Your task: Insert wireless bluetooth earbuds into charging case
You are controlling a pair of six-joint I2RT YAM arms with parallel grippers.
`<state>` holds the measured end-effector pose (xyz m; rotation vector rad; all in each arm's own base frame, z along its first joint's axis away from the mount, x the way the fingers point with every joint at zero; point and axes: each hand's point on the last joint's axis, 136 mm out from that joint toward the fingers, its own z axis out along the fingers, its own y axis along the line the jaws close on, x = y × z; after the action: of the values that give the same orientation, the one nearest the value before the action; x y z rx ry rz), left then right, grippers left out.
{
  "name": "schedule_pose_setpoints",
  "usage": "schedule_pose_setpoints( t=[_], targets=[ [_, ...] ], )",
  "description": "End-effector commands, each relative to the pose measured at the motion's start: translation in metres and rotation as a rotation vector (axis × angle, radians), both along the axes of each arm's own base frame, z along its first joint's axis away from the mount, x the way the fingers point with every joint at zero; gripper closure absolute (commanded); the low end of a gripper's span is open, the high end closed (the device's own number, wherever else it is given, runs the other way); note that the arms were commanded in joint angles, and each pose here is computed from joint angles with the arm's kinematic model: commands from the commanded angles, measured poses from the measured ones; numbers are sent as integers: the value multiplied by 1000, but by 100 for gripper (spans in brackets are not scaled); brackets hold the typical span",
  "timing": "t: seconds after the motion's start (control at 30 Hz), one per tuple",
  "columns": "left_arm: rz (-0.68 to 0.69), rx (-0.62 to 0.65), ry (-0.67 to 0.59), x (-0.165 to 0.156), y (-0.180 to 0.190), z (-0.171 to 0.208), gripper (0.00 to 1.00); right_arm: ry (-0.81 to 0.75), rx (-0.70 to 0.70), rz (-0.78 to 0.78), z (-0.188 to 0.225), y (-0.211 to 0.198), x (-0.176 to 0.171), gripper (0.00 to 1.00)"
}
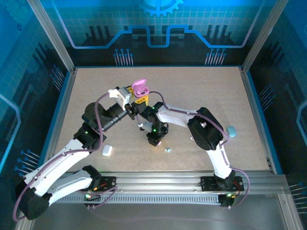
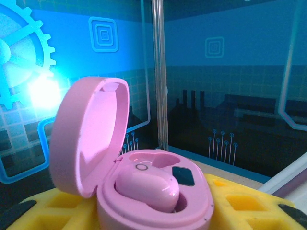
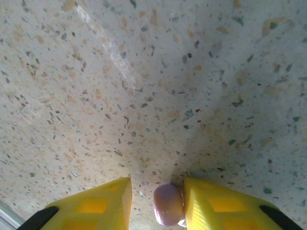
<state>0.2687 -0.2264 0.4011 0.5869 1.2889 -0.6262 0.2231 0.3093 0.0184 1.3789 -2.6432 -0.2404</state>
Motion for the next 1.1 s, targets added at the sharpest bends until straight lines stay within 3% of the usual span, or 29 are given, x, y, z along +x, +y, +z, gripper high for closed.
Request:
schedule_pose_setpoints(
  t=[0.0,0.27,0.47,0.7,0.87,1.07],
  targets=[
    [-14,-38,-39,-7,3,21,53,-20,-53,60,-2,-3,-3,66],
    [-11,-37,-39,-7,4,21,53,-40,-78,59,0,-8,0,74],
    [-14,-35,-37,-6,3,20,53,-46,-102,51,-1,-12,-1,73],
    [-16,-35,-34,-5,2,19,53,-49,-117,22,-5,-14,0,78],
    [-14,-33,-30,-4,2,18,53,-59,-61,-73,7,-12,8,83],
    [-9,-20,-11,2,-2,9,53,-66,101,-302,44,-28,30,84]
  ],
)
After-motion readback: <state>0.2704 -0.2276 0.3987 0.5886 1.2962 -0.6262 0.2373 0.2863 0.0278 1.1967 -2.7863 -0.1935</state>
